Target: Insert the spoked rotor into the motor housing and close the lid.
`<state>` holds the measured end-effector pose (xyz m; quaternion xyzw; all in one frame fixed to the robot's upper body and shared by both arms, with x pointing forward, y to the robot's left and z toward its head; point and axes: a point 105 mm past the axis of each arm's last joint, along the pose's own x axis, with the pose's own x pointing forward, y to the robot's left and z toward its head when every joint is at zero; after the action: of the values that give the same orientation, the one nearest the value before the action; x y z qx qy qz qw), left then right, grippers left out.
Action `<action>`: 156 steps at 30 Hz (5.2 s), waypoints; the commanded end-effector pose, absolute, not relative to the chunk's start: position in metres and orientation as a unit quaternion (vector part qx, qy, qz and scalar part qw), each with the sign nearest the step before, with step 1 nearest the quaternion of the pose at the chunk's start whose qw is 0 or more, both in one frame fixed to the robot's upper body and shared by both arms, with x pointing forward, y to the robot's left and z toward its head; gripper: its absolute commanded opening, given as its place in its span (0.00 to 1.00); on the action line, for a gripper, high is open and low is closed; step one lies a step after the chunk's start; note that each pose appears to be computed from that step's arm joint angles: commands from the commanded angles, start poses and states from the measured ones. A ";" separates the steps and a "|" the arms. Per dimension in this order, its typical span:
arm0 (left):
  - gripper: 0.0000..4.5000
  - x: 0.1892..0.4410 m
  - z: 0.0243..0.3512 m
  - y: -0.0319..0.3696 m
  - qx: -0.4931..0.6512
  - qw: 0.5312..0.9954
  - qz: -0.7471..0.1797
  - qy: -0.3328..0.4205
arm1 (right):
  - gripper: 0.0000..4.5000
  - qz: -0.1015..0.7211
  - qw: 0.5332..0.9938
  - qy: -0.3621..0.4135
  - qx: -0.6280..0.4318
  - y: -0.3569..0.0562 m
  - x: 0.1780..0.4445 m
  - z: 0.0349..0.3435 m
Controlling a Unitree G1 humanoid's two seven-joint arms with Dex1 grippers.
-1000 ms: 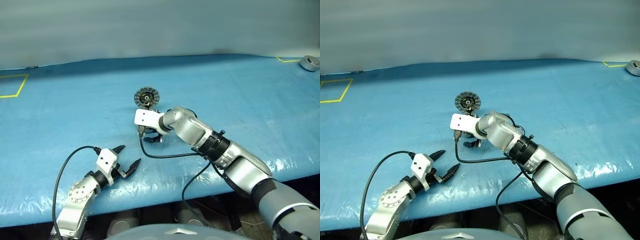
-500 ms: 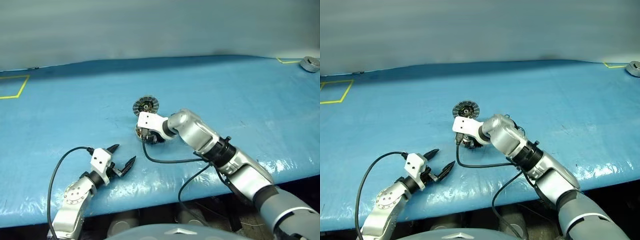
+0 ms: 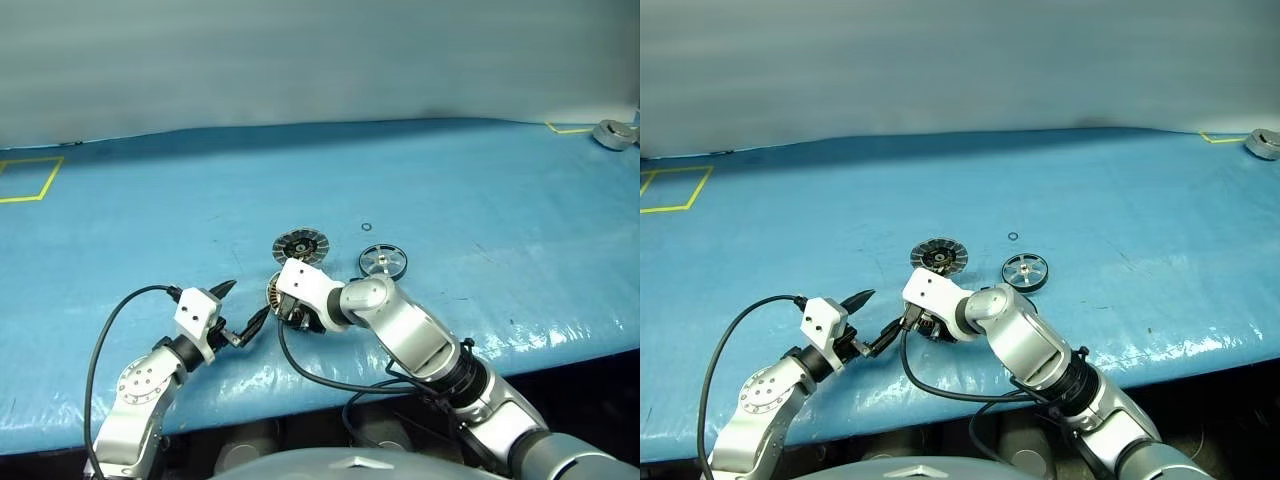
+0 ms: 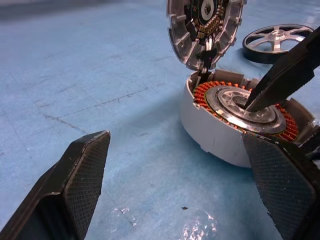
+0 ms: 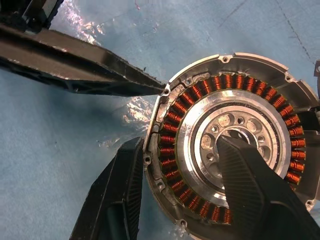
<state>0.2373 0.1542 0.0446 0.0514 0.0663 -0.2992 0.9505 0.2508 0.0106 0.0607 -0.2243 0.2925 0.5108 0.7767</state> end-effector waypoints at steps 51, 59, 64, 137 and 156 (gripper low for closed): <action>1.00 0.222 0.055 0.124 0.028 0.920 -0.385 0.062 | 0.87 0.101 0.956 0.269 -0.065 -0.116 0.422 0.069; 1.00 0.224 0.054 0.126 0.033 0.921 -0.384 0.061 | 0.38 0.095 0.947 0.299 -0.076 -0.121 0.410 0.054; 1.00 0.225 0.052 0.128 0.035 0.922 -0.382 0.061 | 0.14 0.103 0.946 0.298 -0.073 -0.117 0.405 0.059; 1.00 0.222 0.050 0.131 0.028 0.924 -0.379 0.035 | 0.58 0.418 0.894 0.157 -0.043 -0.008 0.267 0.094; 1.00 0.224 0.048 0.131 0.034 0.926 -0.376 0.027 | 0.01 0.419 0.870 0.225 -0.129 0.019 0.259 0.100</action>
<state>0.2236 0.1322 0.0431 0.0275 0.0432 -0.3745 0.9258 0.2606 0.0141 0.0959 -0.1244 0.2311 0.4128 0.8722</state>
